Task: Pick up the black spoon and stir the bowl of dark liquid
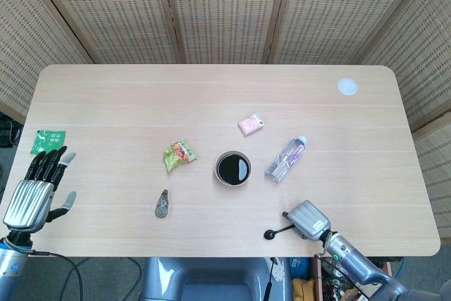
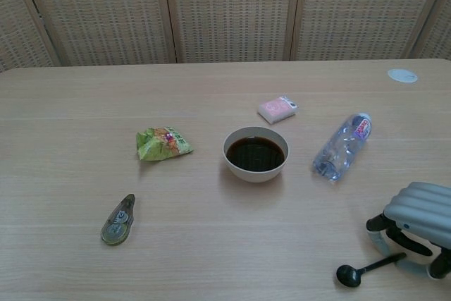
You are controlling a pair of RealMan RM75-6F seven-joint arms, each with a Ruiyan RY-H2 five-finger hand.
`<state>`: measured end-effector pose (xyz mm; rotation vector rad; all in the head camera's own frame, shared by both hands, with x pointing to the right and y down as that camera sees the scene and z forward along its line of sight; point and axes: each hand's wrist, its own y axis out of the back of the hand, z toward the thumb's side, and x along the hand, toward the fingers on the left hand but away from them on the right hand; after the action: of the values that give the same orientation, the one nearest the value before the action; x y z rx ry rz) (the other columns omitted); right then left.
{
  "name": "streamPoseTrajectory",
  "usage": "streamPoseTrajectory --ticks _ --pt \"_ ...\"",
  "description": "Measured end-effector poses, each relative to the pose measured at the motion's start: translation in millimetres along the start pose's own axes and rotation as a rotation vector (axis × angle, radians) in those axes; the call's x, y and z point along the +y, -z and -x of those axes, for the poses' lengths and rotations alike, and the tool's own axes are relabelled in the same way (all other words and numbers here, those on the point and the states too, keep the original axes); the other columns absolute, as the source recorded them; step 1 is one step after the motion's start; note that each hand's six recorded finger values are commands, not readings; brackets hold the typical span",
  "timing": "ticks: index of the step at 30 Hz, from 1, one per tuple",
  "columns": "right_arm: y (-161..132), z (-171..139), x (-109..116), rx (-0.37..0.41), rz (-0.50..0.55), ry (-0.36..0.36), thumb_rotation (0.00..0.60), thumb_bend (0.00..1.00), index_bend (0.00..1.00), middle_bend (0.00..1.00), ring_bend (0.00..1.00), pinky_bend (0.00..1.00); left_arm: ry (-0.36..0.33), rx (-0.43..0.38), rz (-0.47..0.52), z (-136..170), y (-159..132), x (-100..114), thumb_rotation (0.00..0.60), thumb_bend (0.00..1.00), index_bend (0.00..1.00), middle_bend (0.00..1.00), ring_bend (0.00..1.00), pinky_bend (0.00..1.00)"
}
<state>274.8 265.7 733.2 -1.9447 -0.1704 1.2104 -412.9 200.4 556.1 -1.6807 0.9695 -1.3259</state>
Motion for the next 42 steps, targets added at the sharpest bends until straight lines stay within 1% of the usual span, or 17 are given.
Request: streamPoseTrajectory --ticks 8,14,23,28,42 --pt "-1.4 0.8 -2.4 0.000 0.001 -0.006 0.600 0.52 0.55 0.88 0.91 0.99 0.000 0.002 0.001 -0.3 0.9 -0.2 0.600 0.41 0.00 0.00 0.00 0.00" --pt "-2.1 1.1 -2.9 -0.001 0.004 -0.005 0.600 0.52 0.57 0.88 0.91 0.99 0.001 0.002 0.003 -0.4 0.9 -1.2 0.600 0.41 0.00 0.00 0.00 0.00" --pt "-1.3 1.2 -2.3 -0.009 0.017 0.002 0.600 0.59 0.59 0.88 0.92 0.99 -0.004 0.005 0.003 0.2 2.4 -0.2 0.600 0.41 0.00 0.00 0.00 0.00" --pt "-0.6 1.5 -1.4 -0.011 0.023 0.005 0.600 0.61 0.60 0.88 0.92 0.99 -0.005 0.007 0.004 0.1 2.7 -0.1 0.600 0.41 0.00 0.00 0.00 0.00" --pt "7.1 3.3 21.8 -0.024 0.038 0.072 0.600 0.64 0.63 0.88 0.92 0.99 -0.009 0.009 0.004 0.1 3.5 0.5 0.600 0.41 0.00 0.00 0.00 0.00"
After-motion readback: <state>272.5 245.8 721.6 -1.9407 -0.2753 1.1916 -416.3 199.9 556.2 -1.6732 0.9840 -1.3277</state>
